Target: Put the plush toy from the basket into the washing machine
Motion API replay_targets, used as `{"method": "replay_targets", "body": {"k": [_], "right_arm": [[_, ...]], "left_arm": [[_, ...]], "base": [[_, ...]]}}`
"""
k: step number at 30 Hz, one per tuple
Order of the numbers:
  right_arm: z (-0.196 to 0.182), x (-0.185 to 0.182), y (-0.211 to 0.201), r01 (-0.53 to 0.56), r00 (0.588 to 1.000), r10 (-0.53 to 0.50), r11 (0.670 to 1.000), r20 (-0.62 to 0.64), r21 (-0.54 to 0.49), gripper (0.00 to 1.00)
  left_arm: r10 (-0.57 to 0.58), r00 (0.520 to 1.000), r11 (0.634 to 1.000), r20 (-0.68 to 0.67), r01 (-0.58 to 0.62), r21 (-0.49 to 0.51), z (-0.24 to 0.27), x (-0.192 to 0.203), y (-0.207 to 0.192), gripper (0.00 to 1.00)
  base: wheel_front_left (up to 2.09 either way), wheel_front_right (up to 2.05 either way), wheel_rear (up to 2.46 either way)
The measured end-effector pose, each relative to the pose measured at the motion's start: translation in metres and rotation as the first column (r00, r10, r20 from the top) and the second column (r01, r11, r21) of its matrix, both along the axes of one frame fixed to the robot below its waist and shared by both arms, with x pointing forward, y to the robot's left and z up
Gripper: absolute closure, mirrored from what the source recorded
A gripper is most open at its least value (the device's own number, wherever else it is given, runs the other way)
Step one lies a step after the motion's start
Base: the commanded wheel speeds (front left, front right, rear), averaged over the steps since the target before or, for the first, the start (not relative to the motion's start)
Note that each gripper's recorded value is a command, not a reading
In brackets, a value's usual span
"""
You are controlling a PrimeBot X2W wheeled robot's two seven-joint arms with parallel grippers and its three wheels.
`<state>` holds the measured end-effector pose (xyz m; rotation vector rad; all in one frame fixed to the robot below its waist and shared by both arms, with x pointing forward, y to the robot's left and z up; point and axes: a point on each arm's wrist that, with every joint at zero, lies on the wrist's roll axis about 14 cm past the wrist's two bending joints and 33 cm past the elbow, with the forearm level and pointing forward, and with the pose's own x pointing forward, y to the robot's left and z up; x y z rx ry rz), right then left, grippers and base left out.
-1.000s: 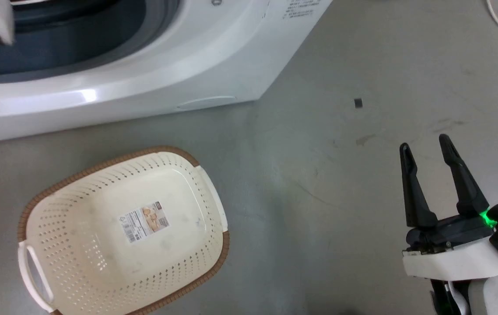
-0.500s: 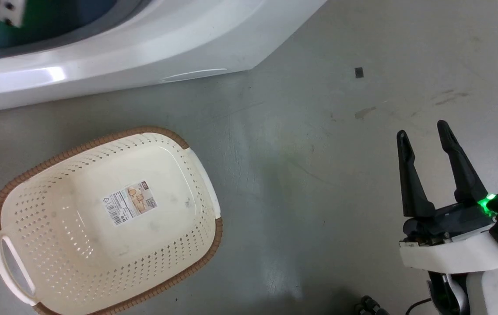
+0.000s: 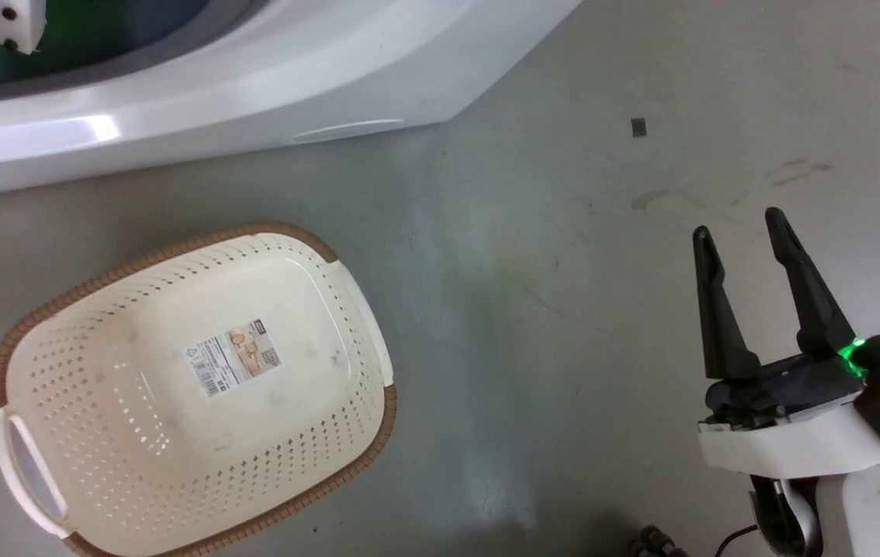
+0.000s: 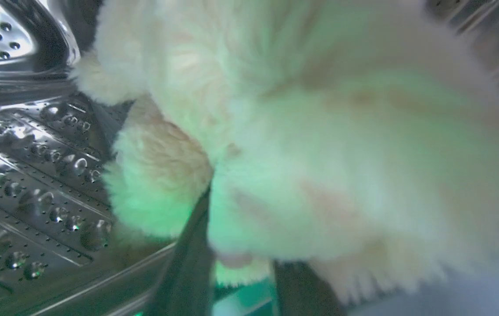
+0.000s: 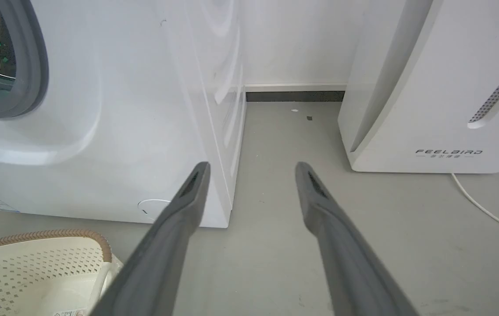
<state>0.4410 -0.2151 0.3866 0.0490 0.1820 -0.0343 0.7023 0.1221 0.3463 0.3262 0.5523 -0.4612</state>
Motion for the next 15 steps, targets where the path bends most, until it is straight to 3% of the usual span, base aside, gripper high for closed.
{"method": "replay_targets", "body": {"k": [7,15], "right_arm": [[0.025,0.002,0.003,-0.014,0.998,0.015,1.000,0.062,-0.017,0.00],[0.059,-0.011,0.006,-0.022,0.991,0.027,0.999,0.128,-0.043,0.00]], "left_arm": [[0.010,0.997,0.998,0.073,-0.005,-0.061,0.027,-0.012,0.000,0.00],[0.036,0.987,0.987,0.155,-0.011,-0.160,0.060,-0.058,-0.003,0.00]], "base": [[0.00,0.00,0.00],[0.00,0.00,0.00]]}}
